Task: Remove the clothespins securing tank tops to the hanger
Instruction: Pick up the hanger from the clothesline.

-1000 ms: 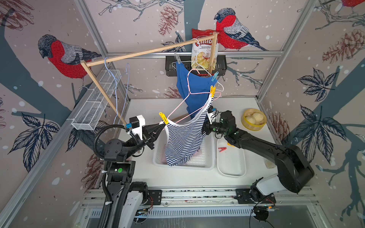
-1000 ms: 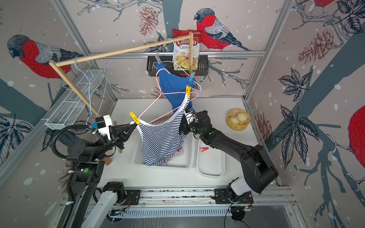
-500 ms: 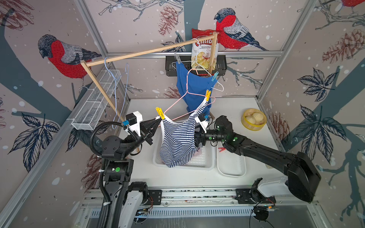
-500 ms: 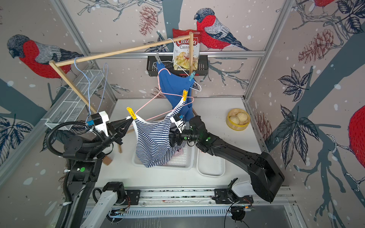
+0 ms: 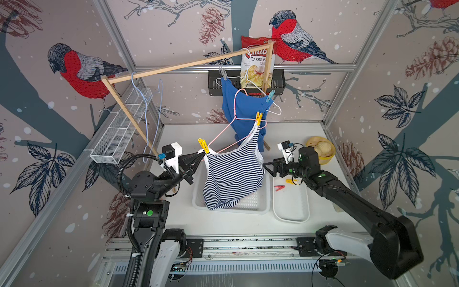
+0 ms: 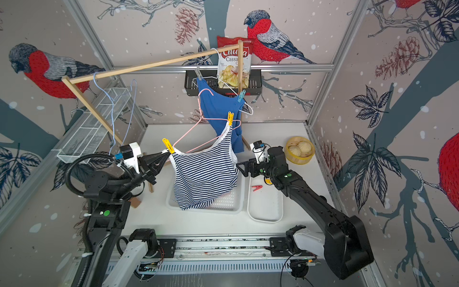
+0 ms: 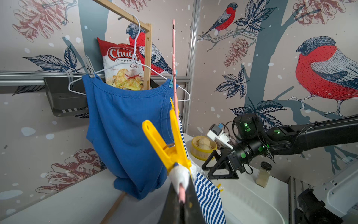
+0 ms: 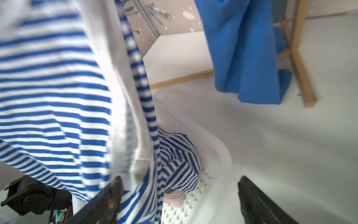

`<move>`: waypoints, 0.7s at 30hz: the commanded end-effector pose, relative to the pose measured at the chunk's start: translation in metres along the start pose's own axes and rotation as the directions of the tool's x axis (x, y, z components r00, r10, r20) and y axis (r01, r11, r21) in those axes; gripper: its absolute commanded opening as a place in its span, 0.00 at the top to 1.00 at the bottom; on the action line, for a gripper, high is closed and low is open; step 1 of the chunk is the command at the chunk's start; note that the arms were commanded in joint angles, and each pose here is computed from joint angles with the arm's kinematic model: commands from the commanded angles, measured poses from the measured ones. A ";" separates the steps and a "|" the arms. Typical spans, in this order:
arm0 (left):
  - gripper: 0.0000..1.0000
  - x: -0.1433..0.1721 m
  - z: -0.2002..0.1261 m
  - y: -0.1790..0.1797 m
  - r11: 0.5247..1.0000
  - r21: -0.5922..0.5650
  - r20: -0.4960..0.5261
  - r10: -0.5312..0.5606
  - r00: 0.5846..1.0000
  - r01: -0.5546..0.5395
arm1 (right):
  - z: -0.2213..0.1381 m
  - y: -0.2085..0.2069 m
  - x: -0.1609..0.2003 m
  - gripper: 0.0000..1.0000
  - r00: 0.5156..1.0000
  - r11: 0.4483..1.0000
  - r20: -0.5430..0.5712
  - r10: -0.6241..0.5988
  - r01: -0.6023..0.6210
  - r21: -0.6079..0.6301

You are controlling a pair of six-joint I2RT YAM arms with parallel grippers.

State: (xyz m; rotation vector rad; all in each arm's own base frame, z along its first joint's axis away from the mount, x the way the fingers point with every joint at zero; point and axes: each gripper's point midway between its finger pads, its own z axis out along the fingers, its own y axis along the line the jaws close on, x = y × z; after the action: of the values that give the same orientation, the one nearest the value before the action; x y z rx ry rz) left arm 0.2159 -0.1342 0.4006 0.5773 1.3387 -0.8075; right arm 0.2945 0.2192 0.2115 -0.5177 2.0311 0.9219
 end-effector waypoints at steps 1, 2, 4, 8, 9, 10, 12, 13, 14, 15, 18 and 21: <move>1.00 -0.013 0.001 -0.019 0.992 0.116 0.045 0.034 0.998 -0.039 | -0.022 0.001 -0.023 0.06 0.995 0.998 0.080 -0.065 0.064 0.010; 1.00 -0.012 0.000 -0.022 0.990 0.137 0.042 0.036 0.998 -0.041 | -0.029 0.001 -0.031 0.05 0.991 0.997 0.109 -0.079 0.078 0.012; 1.00 -0.007 -0.001 -0.031 0.980 0.191 0.031 0.048 0.998 -0.053 | -0.050 0.001 -0.053 0.05 0.975 0.994 0.193 -0.108 0.107 0.011; 1.00 0.001 -0.002 -0.043 0.958 0.283 -0.005 0.053 0.999 -0.049 | -0.095 0.012 -0.099 0.04 0.917 0.982 0.360 -0.174 0.188 -0.004; 1.00 0.002 -0.003 -0.045 0.952 0.301 -0.010 0.057 0.998 -0.051 | -0.107 0.016 -0.109 0.02 0.896 0.977 0.401 -0.193 0.211 -0.003; 1.00 0.002 -0.003 -0.047 0.947 0.316 -0.015 0.061 0.998 -0.053 | -0.118 0.019 -0.118 0.01 0.876 0.974 0.437 -0.205 0.229 -0.001; 1.00 0.003 -0.003 -0.050 0.941 0.333 -0.016 0.074 0.997 -0.065 | -0.132 0.024 -0.131 0.00 0.852 0.968 0.482 -0.206 0.250 -0.029; 1.00 0.004 -0.004 -0.053 0.935 0.348 -0.014 0.082 0.997 -0.071 | -0.136 0.028 -0.137 0.00 0.849 0.962 0.489 -0.201 0.265 -0.065; 1.00 0.004 -0.004 -0.056 0.929 0.361 -0.010 0.092 0.996 -0.082 | -0.138 0.031 -0.139 0.01 0.853 0.955 0.483 -0.196 0.278 -0.103; 1.00 0.004 -0.004 -0.059 0.924 0.368 -0.003 0.108 0.994 -0.100 | -0.138 0.034 -0.141 0.03 0.862 0.946 0.468 -0.196 0.291 -0.140; 1.00 0.002 -0.005 -0.066 0.915 0.380 0.013 0.142 0.990 -0.136 | -0.135 0.043 -0.140 0.05 0.873 0.912 0.432 -0.226 0.346 -0.221; 1.00 0.000 -0.005 -0.072 0.901 0.407 0.026 0.155 0.988 -0.152 | -0.136 0.056 -0.132 0.06 0.863 0.855 0.419 -0.282 0.424 -0.298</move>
State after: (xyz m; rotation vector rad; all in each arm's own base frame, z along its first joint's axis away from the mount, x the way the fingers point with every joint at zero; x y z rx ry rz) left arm 0.1652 -0.1712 0.3942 0.9368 1.2074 -1.0059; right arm 0.2915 0.1433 0.3880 -0.6466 1.4495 1.0140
